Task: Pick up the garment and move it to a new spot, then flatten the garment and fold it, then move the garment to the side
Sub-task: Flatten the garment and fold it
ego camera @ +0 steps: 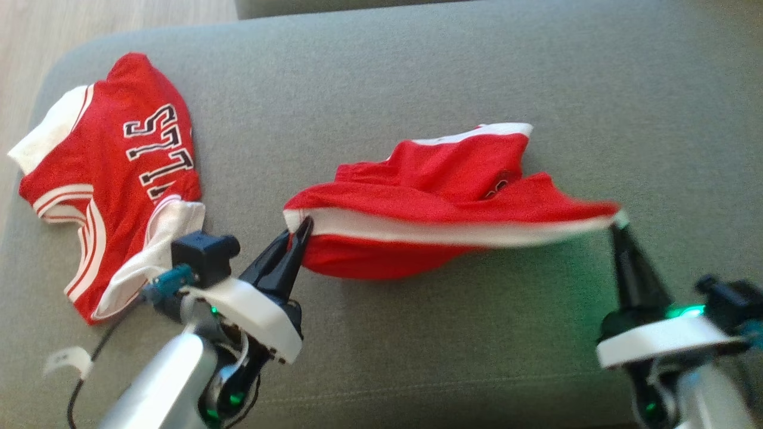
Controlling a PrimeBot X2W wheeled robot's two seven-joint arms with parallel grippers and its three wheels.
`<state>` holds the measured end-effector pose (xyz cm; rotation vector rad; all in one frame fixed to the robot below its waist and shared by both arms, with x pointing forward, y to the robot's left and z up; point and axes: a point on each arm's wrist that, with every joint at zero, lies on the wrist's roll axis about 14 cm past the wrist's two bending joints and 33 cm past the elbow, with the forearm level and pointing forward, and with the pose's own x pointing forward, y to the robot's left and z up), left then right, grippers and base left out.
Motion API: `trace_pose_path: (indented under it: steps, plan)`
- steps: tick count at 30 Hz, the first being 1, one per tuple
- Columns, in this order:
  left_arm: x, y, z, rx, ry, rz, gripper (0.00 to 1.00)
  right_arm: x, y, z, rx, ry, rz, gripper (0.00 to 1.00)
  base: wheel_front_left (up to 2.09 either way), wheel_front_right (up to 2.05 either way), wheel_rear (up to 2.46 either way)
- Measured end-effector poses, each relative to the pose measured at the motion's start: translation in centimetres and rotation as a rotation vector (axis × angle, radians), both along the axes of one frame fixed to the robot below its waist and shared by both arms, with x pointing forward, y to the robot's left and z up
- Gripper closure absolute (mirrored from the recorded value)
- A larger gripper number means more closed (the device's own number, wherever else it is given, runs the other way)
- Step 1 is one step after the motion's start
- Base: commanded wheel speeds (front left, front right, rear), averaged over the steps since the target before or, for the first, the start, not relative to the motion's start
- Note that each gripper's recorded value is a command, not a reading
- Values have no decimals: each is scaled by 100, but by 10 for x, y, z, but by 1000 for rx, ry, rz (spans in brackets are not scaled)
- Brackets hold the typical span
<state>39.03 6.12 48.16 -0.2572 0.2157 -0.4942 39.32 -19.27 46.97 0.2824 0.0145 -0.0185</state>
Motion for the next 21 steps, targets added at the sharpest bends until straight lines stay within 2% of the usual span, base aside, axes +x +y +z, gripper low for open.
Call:
trace_pose_path:
  steps: [1, 5, 8, 13, 19, 21]
  plan:
    - [0, 0, 0, 0, 0, 0, 100, 0, 0, 0, 0, 0, 0, 100, 0, 0, 0]
    - [9, -13, 45, -106, -58, -58, 100, 7, -18, 66, 26, -155, -37, 100, 0, 0, 0]
    - [23, -28, 92, -146, -140, -132, 100, 14, -27, 125, 41, -277, -41, 100, 0, 0, 0]
    - [52, -48, 159, -164, -241, -222, 100, 34, -38, 211, -20, -428, -49, 100, 0, 0, 0]
    - [104, -71, 201, -186, -292, -293, 100, 91, -54, 265, -81, -482, -76, 100, 0, 0, 0]
    - [131, -73, 207, -147, -328, -279, 100, 113, -60, 275, -111, -497, -93, 100, 0, 0, 0]
